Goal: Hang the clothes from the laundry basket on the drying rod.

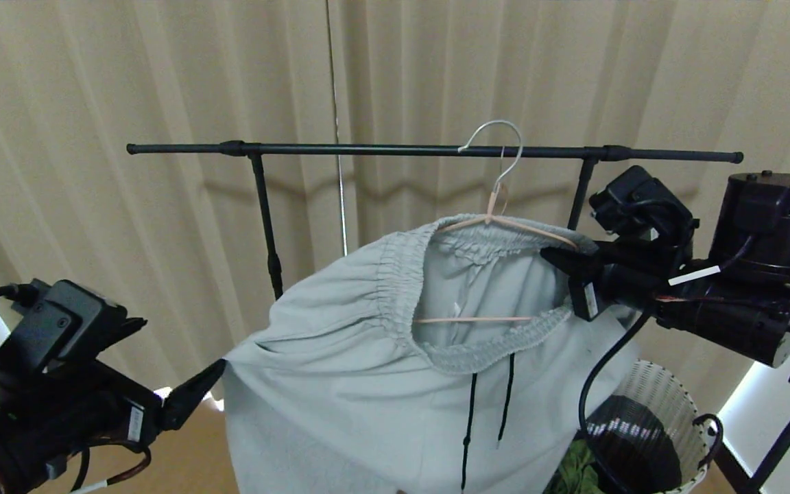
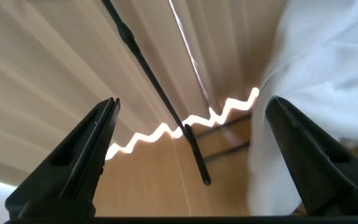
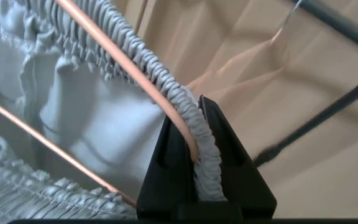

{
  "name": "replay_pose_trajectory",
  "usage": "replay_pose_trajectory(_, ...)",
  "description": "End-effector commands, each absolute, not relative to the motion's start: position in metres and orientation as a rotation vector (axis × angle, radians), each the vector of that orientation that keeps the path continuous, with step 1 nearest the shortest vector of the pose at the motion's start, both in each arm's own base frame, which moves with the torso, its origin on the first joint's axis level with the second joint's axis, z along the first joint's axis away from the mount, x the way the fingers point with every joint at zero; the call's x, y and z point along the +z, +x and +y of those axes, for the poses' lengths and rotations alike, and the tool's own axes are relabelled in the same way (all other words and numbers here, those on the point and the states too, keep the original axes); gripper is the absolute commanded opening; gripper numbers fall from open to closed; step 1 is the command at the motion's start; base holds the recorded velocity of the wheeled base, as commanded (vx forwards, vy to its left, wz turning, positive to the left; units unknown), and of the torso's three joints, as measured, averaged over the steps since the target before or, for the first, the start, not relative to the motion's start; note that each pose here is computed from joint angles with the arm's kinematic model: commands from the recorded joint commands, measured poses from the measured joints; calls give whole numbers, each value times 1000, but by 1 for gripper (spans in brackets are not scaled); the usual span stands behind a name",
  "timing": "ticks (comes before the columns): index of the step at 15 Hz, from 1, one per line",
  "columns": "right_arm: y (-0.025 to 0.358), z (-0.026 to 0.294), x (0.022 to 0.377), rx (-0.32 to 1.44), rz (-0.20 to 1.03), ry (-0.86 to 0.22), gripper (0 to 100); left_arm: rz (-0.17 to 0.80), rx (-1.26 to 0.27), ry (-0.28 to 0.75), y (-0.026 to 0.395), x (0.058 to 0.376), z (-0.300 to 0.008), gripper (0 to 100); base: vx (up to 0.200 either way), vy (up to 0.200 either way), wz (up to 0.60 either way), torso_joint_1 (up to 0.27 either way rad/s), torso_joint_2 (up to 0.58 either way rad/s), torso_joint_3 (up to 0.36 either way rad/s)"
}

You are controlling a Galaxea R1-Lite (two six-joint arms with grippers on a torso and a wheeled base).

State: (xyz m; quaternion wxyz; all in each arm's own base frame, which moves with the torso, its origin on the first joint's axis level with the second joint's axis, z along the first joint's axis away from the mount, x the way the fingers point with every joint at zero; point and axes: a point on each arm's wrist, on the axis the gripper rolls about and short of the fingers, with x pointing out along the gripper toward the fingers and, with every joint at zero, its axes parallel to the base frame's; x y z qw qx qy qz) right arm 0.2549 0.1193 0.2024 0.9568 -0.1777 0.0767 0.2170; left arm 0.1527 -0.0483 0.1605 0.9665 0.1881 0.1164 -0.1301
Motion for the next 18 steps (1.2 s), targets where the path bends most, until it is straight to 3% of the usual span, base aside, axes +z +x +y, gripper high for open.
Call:
replay_pose_trajectory(1,252,117,202,414,184,-370,0,153,-253,363,135,171,-42,100,0,0,0,0,0,0)
replay_pose_trajectory(3,253,116,198,359,221,-387,0,93,-248,349,116,174,-37,100,0,0,0,0,0,0)
replay_pose_trajectory(6,257,116,201,322,216,-380,0,94,-287,351,102,163,-36,100,0,0,0,0,0,0)
replay_pose_trajectory(8,253,113,192,276,289,-406,0,70,-281,335,94,163,-33,100,0,0,0,0,0,0)
replay_pose_trajectory(10,248,109,186,248,371,-420,0,6,-258,317,80,166,-27,100,0,0,0,0,0,0)
replay_pose_trajectory(13,251,109,186,168,385,-388,0,-67,-247,302,60,163,-19,100,0,0,0,0,0,0)
replay_pose_trajectory(18,258,113,193,140,357,-313,0,-46,-214,305,60,160,-17,100,0,0,0,0,0,0)
